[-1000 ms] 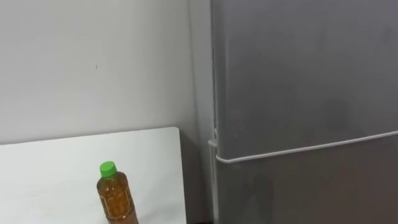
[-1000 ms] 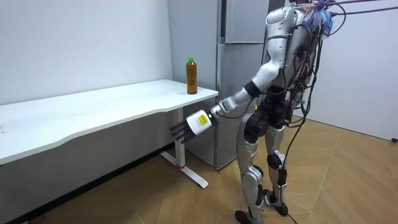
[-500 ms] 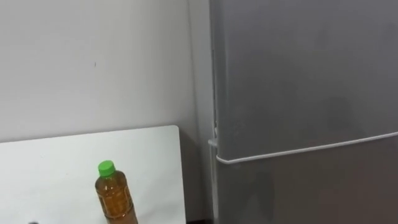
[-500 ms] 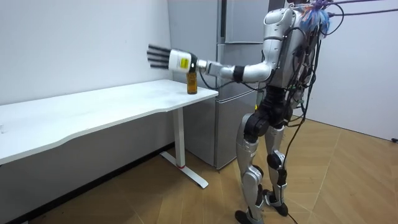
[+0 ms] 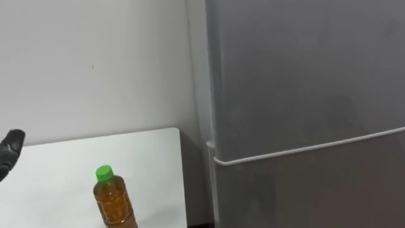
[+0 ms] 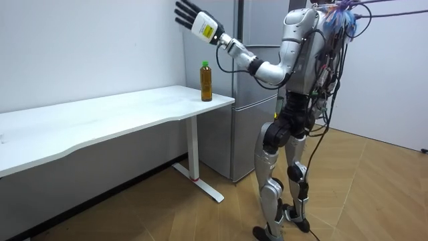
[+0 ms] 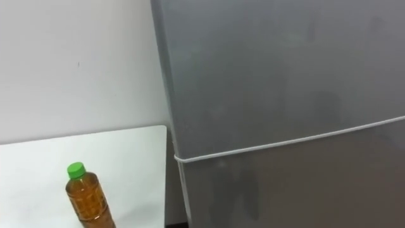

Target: Put the bottle in the upper fridge

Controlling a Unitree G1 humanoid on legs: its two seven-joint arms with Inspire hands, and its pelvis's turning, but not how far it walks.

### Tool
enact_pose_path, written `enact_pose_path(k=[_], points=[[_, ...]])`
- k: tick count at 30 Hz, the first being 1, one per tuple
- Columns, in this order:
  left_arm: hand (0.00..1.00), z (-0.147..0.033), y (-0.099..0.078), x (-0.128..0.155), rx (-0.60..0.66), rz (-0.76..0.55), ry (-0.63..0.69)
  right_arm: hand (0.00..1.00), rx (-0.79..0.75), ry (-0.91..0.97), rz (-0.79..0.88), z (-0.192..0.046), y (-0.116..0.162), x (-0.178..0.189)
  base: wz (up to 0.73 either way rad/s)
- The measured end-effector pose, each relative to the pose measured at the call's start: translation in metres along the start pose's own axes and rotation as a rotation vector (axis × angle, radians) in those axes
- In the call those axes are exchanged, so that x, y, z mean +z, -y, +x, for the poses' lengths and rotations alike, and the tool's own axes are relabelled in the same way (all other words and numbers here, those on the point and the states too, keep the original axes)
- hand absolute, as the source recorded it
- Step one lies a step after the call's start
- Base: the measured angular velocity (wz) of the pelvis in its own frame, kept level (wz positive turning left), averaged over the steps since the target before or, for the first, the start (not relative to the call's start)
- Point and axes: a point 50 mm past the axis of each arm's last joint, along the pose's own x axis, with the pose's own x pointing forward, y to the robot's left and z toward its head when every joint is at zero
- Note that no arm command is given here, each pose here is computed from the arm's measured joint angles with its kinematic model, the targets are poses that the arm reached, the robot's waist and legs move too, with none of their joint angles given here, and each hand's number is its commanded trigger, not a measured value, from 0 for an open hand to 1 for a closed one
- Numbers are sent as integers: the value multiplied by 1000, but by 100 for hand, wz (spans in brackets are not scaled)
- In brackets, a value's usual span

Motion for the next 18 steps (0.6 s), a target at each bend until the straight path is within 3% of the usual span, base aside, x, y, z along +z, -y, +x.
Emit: enact_pose_path(k=[11,13,18], points=[[0,-6,73,2,-416,-233,-50,0,33,5,-42,4,-10,9,-4],[0,-11,86,2,-499,-343,-95,0,37,9,-50,5,-13,11,0],[0,-14,97,4,-607,-422,-115,0,34,-2,-66,7,-16,13,0]])
